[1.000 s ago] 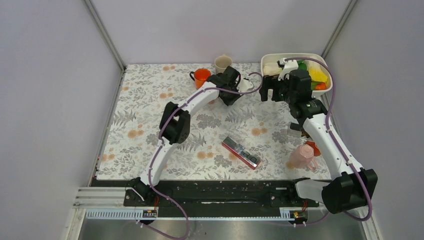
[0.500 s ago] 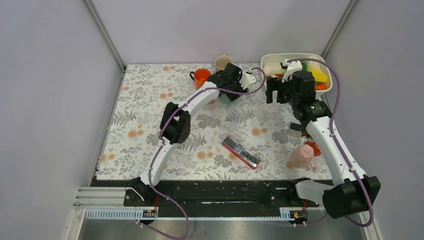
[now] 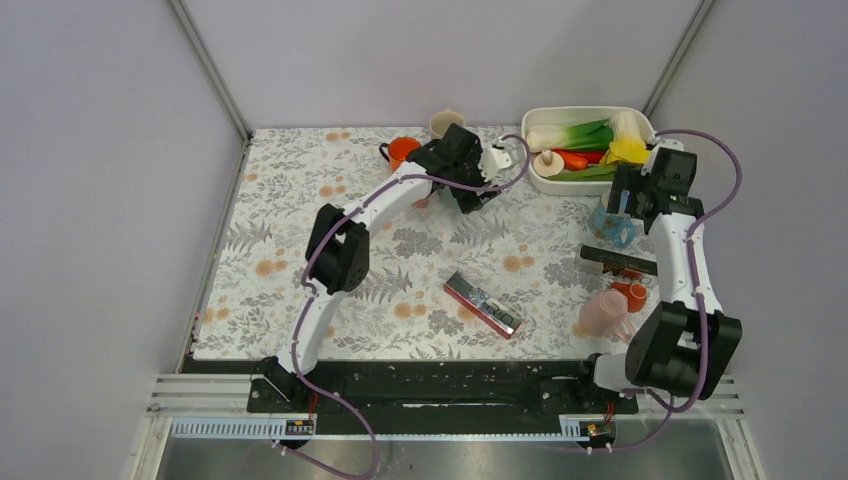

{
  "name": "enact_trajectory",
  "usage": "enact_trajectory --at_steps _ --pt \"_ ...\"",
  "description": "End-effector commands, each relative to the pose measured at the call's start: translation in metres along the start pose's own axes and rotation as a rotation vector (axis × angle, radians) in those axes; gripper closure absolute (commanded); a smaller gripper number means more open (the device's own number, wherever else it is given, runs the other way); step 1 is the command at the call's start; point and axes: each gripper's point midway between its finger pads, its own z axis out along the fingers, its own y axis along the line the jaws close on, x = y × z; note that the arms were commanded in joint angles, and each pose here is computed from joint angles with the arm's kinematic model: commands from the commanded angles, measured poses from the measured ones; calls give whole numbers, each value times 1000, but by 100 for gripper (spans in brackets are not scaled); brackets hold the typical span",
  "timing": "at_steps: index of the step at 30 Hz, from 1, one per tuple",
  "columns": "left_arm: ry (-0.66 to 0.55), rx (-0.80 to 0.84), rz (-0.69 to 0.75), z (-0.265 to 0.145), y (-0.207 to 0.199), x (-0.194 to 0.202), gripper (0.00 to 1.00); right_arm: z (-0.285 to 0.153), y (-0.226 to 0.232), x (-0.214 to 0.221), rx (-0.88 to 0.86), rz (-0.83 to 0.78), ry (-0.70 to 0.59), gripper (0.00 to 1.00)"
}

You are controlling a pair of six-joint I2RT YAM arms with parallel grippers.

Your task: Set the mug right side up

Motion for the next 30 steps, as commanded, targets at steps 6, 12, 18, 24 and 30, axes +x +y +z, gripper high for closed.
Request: enact_trajectory --at_steps 6,12,18,24,30 --pt "-222 150 26 -111 -28 -100 13 58 -25 52 -94 -409 136 1" --pt "-173 145 -9 -133 -30 -96 13 89 -25 60 -178 -402 136 4" --pt "-101 148 -64 -143 -28 -75 13 114 -22 68 -215 -409 186 15" --pt "-62 127 -73 -146 -24 -60 13 128 -7 64 -295 -382 165 26" --pt "-48 120 -79 -141 -24 -54 13 136 -9 64 -289 -378 173 58"
